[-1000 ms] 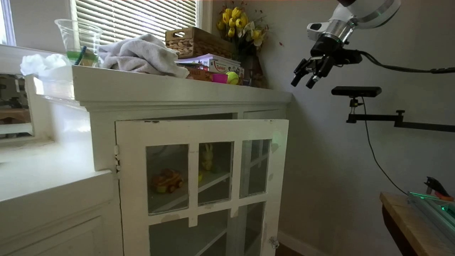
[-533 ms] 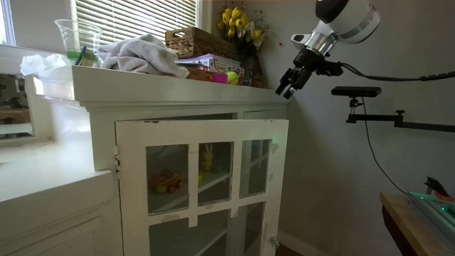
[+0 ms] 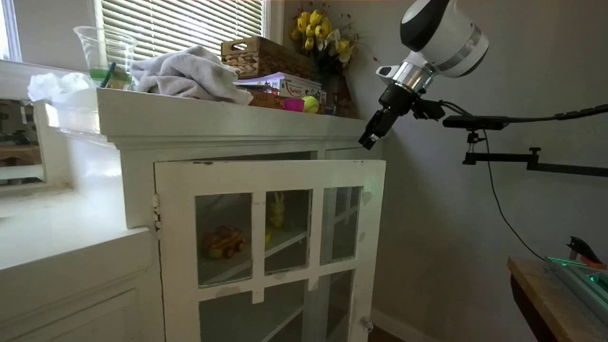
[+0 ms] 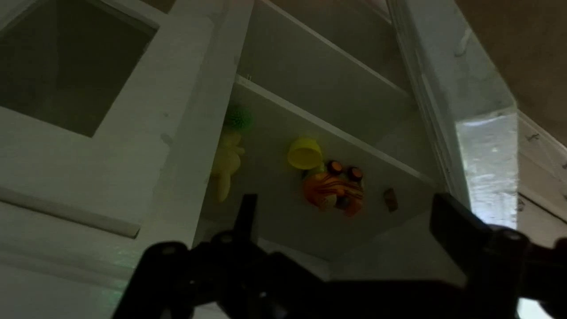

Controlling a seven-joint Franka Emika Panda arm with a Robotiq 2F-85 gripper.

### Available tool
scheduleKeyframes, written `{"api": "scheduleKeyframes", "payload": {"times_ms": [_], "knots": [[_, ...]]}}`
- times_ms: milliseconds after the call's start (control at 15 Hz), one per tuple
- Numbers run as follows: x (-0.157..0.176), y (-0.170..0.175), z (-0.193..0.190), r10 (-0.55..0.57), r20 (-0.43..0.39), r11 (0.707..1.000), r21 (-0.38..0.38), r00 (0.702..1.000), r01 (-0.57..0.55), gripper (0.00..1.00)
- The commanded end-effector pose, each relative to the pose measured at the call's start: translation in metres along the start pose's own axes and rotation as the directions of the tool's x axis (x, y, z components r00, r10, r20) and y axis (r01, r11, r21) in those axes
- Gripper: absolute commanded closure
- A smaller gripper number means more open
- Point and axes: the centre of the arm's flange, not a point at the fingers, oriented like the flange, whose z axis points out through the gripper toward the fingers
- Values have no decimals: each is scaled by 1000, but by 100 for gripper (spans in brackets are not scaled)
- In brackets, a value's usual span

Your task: Open the cabinet's left door

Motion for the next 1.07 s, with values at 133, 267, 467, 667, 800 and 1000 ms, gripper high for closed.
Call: {"api": "scheduleKeyframes", "payload": {"times_ms": [133,267,467,667,800,1000], "knots": [[4,-2,27,74,-20,997,-11,997,-74,0],[3,-3,31,92,-27,996,-19,995,-92,0],[1,-3,37,122,-30,992,-40,992,-123,0],[-4,-4,44,131,-11,990,-57,991,-132,0],[-8,-4,49,126,4,991,-55,992,-125,0],[-12,-5,54,122,26,992,-41,992,-121,0]]}}
